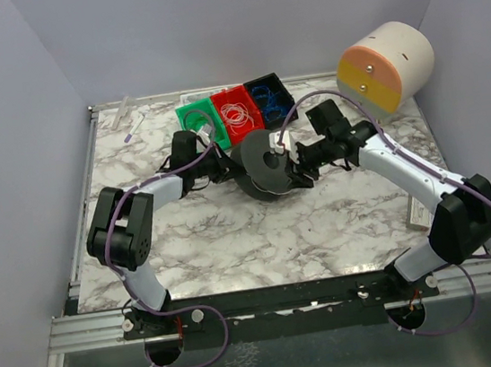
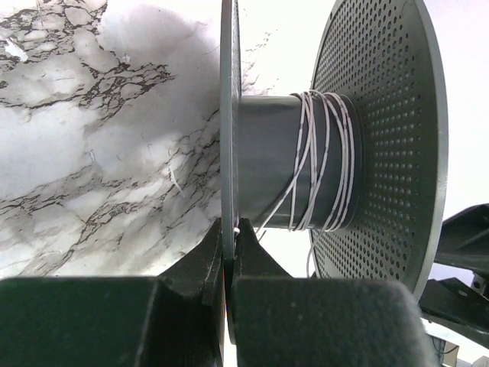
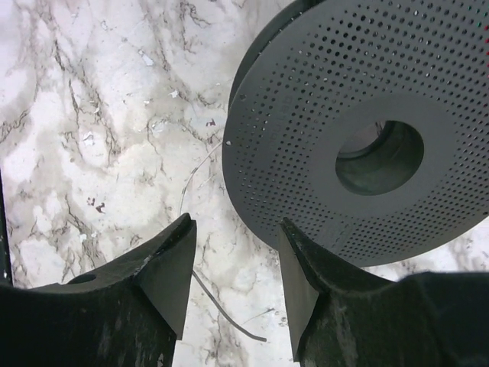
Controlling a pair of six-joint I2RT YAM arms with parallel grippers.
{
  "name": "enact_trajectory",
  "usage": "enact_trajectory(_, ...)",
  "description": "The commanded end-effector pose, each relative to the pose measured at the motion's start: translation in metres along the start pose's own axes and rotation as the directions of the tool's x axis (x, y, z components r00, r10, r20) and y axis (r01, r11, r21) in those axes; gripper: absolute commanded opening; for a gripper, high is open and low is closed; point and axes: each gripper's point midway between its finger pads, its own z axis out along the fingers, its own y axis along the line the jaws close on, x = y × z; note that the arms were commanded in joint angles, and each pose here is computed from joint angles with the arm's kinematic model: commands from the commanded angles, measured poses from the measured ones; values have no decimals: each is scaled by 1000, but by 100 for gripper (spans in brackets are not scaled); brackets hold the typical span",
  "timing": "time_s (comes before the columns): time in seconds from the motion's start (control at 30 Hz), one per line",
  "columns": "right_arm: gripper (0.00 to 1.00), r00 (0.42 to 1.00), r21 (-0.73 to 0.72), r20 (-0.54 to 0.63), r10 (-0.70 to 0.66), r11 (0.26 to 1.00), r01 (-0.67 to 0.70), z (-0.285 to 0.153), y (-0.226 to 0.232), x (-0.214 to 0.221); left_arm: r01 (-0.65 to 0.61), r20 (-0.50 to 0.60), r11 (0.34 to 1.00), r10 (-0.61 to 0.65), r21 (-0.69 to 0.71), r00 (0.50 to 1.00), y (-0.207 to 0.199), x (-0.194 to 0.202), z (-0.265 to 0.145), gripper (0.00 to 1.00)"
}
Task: Wrap the cables
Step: Wrap the cable around the cable reel.
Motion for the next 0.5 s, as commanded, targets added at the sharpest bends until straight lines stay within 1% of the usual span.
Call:
enact_trajectory(0.0,52,995,-61,16,-98,993,99,-12,12,-14,-5,14,1000,5,16,1000,2,-2,3,0)
enact_trajectory(0.17,52,996,-71,0,-94,993,94,-10,6,-15,-8,16,1000,8,9,1000,5,-1,3,0)
enact_trajectory(0.2,53,997,-37,-7,-80,996,80,-9,-2,-17,-12,17,1000,12,9,1000,4,-2,3,0)
enact_trajectory(0.23,55,998,46,-31,-53,997,54,-9,-18,-17,-16,19,1000,16,8,1000,4,-2,2,0)
enact_trajectory(0.3,56,999,191,-35,-7,982,13,-11,-45,-21,-21,23,1000,20,7,1000,4,-2,1,0)
enact_trajectory(0.33,56,1000,215,-29,-7,977,14,-13,-50,-24,-20,24,1000,20,7,1000,4,-2,1,0)
enact_trajectory(0.47,57,999,222,-27,-26,974,31,-15,-52,-28,-7,23,1000,7,4,1000,7,2,1,0)
